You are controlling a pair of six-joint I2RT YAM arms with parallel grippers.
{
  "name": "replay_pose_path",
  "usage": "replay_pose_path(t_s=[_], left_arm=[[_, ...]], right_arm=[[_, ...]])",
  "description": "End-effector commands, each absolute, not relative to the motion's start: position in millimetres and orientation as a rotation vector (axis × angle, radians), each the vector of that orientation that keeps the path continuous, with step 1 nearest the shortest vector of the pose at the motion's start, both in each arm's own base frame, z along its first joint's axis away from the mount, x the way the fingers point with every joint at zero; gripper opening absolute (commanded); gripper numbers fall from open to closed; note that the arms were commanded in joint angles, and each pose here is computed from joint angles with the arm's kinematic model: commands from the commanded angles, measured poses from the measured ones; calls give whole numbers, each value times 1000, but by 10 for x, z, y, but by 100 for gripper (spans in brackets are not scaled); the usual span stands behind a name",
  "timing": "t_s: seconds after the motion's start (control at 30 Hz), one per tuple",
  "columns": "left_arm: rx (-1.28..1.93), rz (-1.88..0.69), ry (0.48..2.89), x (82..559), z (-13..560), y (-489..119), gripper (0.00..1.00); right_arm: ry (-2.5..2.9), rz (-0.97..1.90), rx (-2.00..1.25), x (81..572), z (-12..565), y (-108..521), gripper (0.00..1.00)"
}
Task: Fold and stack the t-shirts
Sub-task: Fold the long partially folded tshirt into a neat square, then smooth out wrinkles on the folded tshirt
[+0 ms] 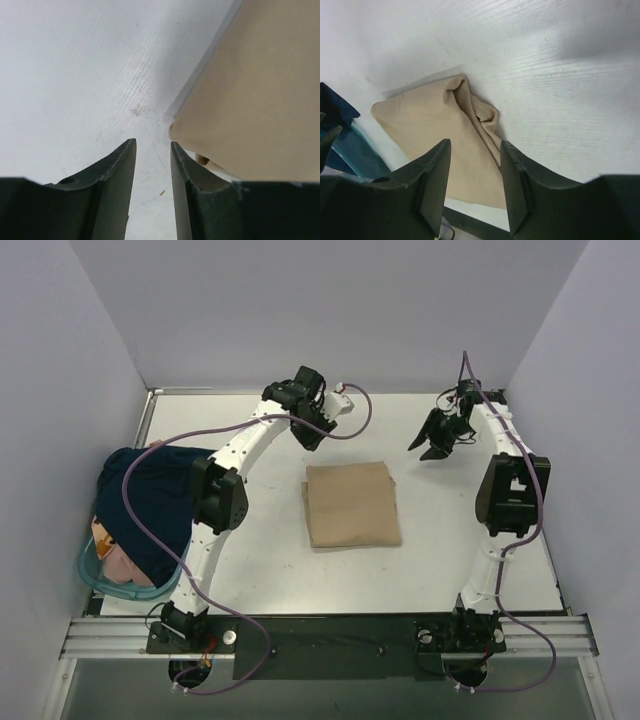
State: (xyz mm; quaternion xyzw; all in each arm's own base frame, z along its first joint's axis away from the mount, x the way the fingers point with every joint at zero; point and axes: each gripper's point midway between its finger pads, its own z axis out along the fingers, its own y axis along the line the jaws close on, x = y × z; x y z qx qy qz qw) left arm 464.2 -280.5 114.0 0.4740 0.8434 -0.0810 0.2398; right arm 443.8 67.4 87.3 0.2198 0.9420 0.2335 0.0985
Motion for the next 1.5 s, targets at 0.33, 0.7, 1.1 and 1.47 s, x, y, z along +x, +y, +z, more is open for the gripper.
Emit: replay_pose_path(t_s=[0.33,0.7,1.1,1.47], left_arm=[[924,-495,2452,4335,769,-3103,18],[925,-374,2433,4570,826,-2918,22],[1140,-824,2527,2724,1009,-3096,24],[1165,-609,2708,2451,89,-2644,24]], right_arm=[[2857,712,360,4152,598,1505,0],[2880,579,331,4138,617,1354,0],[2886,914,223,2801,791,2031,0],[3064,621,457,2139,34,1440,0]])
